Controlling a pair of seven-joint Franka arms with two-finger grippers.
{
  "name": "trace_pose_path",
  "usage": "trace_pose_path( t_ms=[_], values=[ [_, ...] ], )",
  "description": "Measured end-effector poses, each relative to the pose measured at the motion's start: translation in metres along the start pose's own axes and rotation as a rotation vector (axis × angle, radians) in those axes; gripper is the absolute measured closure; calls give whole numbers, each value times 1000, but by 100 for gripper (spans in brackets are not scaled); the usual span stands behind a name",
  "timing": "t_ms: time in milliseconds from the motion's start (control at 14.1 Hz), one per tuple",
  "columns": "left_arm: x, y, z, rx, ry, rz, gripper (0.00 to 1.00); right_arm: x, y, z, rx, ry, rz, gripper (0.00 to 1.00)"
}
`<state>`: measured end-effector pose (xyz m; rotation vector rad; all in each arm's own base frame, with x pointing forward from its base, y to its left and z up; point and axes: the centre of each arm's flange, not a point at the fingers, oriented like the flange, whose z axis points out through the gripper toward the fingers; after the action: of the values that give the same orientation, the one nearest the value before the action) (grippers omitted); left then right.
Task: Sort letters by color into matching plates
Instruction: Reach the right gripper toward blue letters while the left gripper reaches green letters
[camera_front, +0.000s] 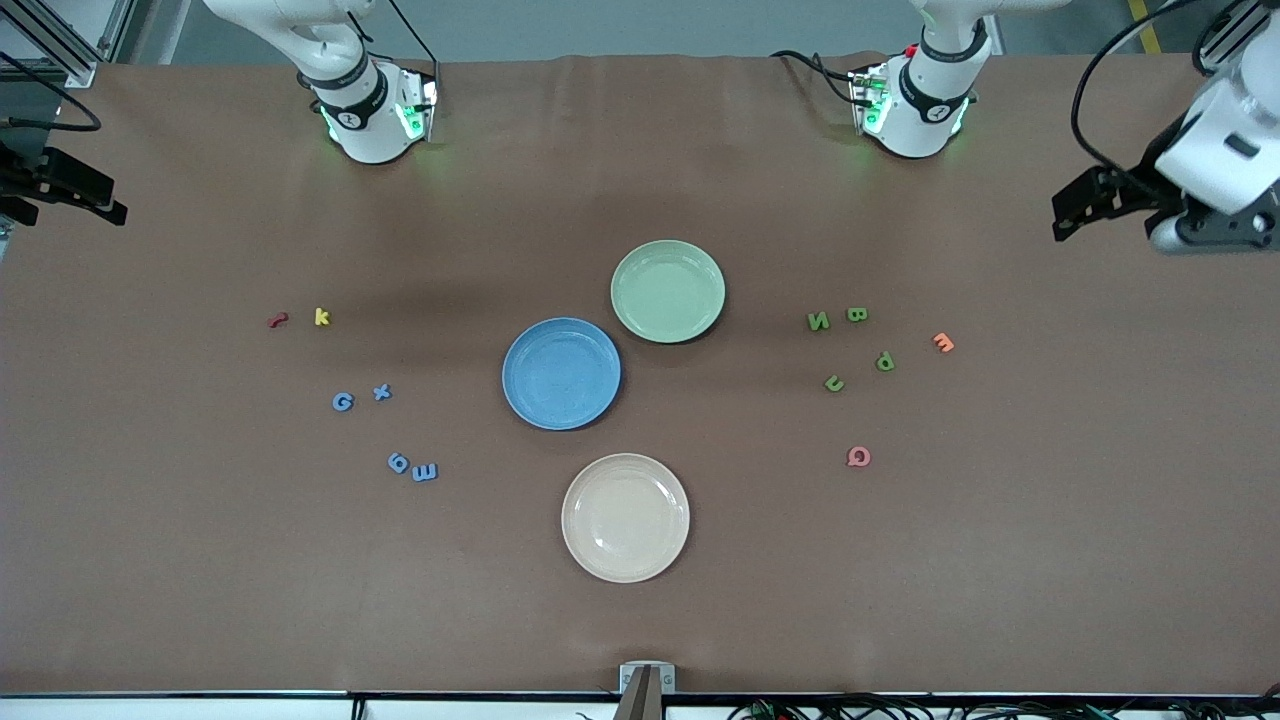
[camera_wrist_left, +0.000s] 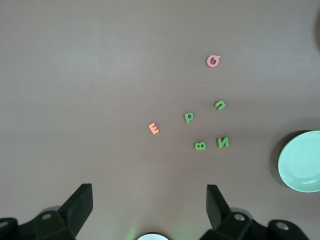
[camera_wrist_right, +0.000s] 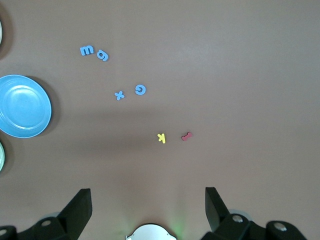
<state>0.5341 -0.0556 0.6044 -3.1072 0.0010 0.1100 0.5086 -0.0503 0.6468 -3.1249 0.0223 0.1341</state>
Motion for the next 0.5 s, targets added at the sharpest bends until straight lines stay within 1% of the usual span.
trace_pose_path(
  t_ms=[142, 283, 425, 496],
  values=[
    [23, 4, 35, -6, -13, -4, 0, 0, 1, -2, 0, 4, 2, 0],
    [42, 11, 83, -14, 8, -31, 0, 0, 2, -3, 0, 8, 5, 0],
    [49, 22, 139, -21, 32, -64, 0, 6, 3, 3, -1, 2, 7, 0],
    [48, 31, 167, -23, 27, -82, 0, 15, 4, 12, -3, -1, 7, 0]
  ],
)
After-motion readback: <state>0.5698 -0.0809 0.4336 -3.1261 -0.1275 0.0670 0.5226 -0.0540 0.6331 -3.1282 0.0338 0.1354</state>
